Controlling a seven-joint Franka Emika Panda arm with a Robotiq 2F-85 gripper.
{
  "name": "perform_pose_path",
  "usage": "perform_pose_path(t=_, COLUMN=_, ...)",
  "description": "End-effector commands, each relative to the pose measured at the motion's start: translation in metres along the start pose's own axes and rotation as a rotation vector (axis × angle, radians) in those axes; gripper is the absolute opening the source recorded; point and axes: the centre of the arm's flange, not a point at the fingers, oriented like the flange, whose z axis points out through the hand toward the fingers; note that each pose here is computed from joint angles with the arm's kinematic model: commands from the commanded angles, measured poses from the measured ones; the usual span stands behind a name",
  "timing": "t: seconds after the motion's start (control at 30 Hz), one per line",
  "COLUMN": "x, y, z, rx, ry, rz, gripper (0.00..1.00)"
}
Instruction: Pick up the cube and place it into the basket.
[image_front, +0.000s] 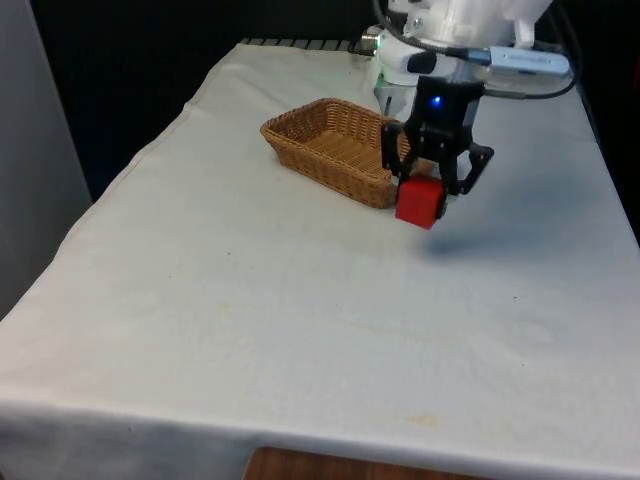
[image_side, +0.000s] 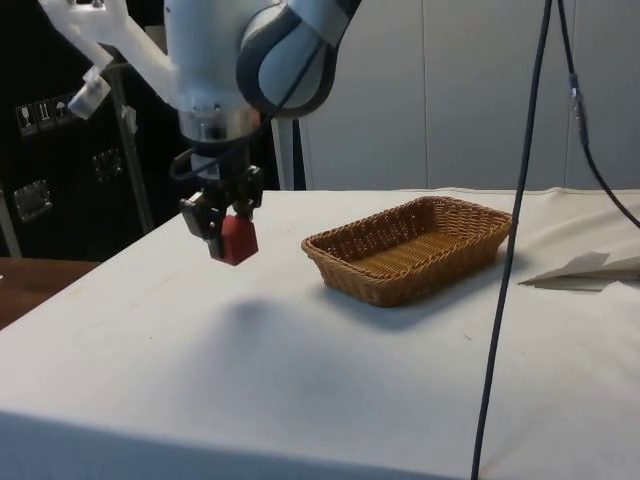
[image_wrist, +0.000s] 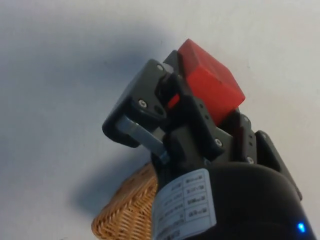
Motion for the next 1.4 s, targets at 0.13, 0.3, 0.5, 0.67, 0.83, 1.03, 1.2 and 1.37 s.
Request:
perform_pose_path(t=0.13, x=-0.010, y=0.007, z=-0.016, rx=-0.004, ry=0.025, rz=0.003, gripper=0.01)
perform_pose_path(t=0.3, x=-0.019, y=0.012, z=-0.026, rx=-0.007, ry=0.037, rz=0.002, gripper=0.01)
perform_pose_path(t=0.5, x=-0.031, y=0.019, z=-0.034, rx=-0.011, ry=0.044, rz=-0.003, gripper=0.01)
perform_pose_path(t=0.67, x=-0.040, y=0.026, z=-0.040, rx=-0.012, ry=0.048, rz=-0.011, gripper=0.01)
perform_pose_path(t=0.83, x=-0.049, y=0.033, z=-0.044, rx=-0.011, ry=0.053, rz=-0.022, gripper=0.01)
perform_pose_path(t=1.03, x=-0.059, y=0.042, z=-0.048, rx=-0.014, ry=0.053, rz=-0.031, gripper=0.01)
perform_pose_path(t=1.2, x=-0.069, y=0.050, z=-0.050, rx=-0.015, ry=0.053, rz=-0.043, gripper=0.01)
perform_pose_path(t=1.37, x=-0.078, y=0.059, z=-0.051, rx=-0.018, ry=0.049, rz=-0.053, gripper=0.01)
